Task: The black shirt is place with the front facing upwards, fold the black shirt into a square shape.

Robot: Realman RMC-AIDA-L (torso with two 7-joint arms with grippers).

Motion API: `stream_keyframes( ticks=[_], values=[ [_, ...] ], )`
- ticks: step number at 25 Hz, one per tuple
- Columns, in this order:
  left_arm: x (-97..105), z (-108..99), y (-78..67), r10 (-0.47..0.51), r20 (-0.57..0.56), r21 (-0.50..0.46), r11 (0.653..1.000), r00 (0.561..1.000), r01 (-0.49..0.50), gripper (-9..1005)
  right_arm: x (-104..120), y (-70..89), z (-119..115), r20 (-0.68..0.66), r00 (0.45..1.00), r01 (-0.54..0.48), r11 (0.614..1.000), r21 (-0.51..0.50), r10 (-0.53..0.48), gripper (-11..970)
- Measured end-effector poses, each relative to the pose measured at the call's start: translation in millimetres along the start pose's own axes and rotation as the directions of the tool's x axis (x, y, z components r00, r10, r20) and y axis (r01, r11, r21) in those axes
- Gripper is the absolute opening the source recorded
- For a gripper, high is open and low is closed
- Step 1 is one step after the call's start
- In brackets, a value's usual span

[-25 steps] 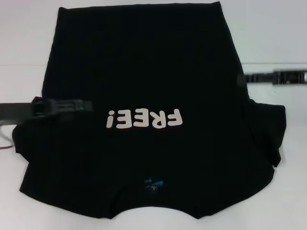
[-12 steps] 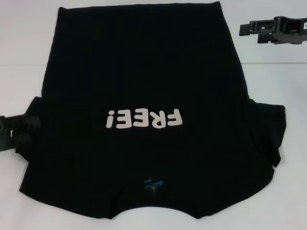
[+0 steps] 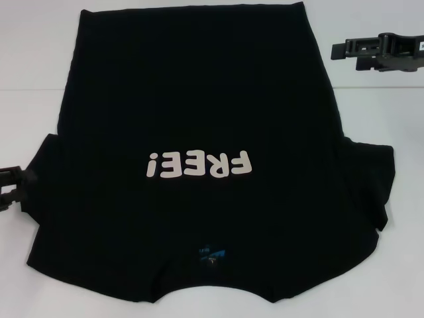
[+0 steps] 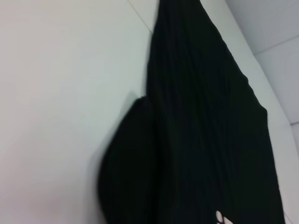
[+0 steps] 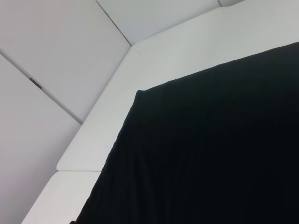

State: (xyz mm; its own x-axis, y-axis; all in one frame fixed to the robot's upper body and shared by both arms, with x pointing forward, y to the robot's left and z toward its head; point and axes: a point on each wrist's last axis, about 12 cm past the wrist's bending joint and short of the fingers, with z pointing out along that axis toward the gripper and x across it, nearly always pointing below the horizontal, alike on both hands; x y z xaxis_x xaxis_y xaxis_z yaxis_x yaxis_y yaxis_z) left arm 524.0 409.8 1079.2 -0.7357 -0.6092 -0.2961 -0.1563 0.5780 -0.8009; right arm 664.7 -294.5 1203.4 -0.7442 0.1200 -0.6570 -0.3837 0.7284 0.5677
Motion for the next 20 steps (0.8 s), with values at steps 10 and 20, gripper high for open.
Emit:
stream_keyframes(
  ticks=[10,20],
  values=[
    [2.8,-0.4,17.4,-0.051,0.041,-0.083,0.995,0.998,0.054,501,1.7,-2.2,-1.3,0.003,1.0,-0.011,1.0,0.0,0.011,869],
    [3.2,12.5,16.3,-0.037,0.016,-0.118,0.992,0.999,0.039,498,1.2,-2.2,-1.9,0.008,1.0,-0.015,1.0,-0.003,0.015,869]
  ],
)
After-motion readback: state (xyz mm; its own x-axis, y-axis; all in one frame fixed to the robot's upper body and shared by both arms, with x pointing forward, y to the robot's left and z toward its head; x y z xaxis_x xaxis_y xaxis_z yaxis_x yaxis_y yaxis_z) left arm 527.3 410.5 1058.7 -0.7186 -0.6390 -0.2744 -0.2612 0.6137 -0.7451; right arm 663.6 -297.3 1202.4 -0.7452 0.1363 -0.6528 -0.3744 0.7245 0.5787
